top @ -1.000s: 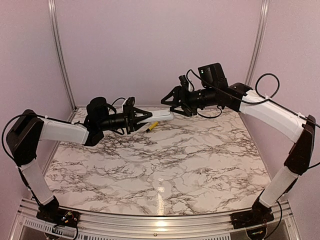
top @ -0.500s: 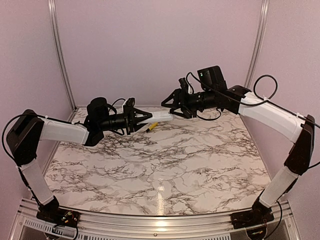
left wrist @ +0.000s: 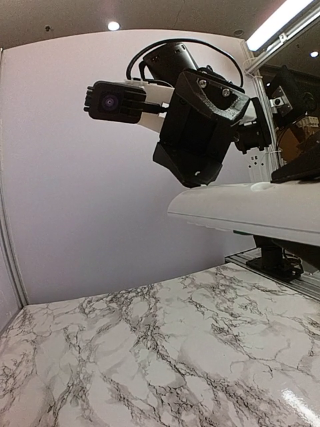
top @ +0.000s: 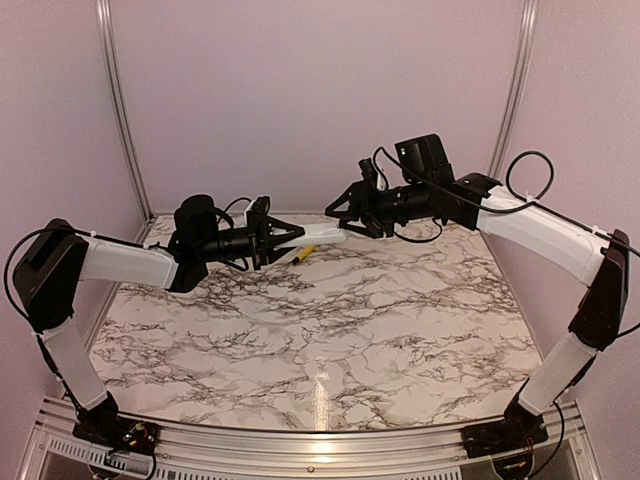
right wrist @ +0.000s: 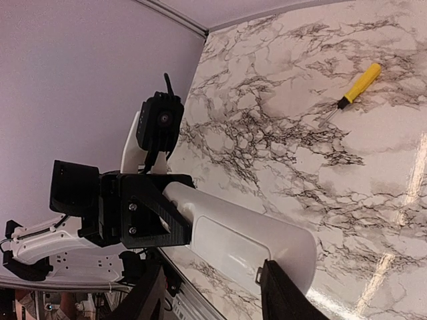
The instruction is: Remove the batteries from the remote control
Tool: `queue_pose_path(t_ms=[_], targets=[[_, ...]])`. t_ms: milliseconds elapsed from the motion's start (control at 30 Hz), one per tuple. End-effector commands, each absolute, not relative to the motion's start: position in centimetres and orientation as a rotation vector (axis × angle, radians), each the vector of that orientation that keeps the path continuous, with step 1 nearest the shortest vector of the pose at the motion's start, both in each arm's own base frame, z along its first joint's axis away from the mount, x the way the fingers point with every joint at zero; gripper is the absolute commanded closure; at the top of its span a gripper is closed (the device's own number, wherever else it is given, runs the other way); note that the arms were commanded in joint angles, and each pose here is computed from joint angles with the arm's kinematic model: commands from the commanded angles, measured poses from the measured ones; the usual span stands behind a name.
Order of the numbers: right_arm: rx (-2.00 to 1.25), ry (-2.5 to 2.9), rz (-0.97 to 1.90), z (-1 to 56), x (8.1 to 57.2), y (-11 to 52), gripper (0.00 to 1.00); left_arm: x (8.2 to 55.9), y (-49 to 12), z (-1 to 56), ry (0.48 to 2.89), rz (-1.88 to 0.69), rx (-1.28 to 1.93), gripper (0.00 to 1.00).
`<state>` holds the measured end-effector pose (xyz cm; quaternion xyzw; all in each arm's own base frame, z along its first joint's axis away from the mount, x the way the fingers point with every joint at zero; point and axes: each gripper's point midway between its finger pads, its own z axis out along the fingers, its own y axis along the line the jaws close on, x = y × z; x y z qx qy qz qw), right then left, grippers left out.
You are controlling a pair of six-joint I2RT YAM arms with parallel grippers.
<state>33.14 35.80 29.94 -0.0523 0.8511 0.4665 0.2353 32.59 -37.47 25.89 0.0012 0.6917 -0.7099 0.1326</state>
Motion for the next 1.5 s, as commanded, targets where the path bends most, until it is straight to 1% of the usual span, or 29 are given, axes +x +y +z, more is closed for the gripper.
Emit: queue_pose_path(t_ms=[0,400,700,1467], targets=[[-0.121,2.364,1.268,29.4,32.8,35.2,0.53,31.9,-37.7,28.5,1.899,-2.084,0.126,1.0],[-0.129,2.344,1.288,29.9,32.6,35.3,0.59,31.7,-37.5,27.5,1.932,-2.058,0.122,1.0],[-0.123,2.341,1.287,30.0,32.6,35.2,0.65,31.9,-37.5,26.7,1.96,-2.03,0.117,1.0],[-0.12,2.342,1.297,30.0,32.5,35.2,0.68,32.1,-37.5,25.6,2.0,-1.985,0.104,1.0]])
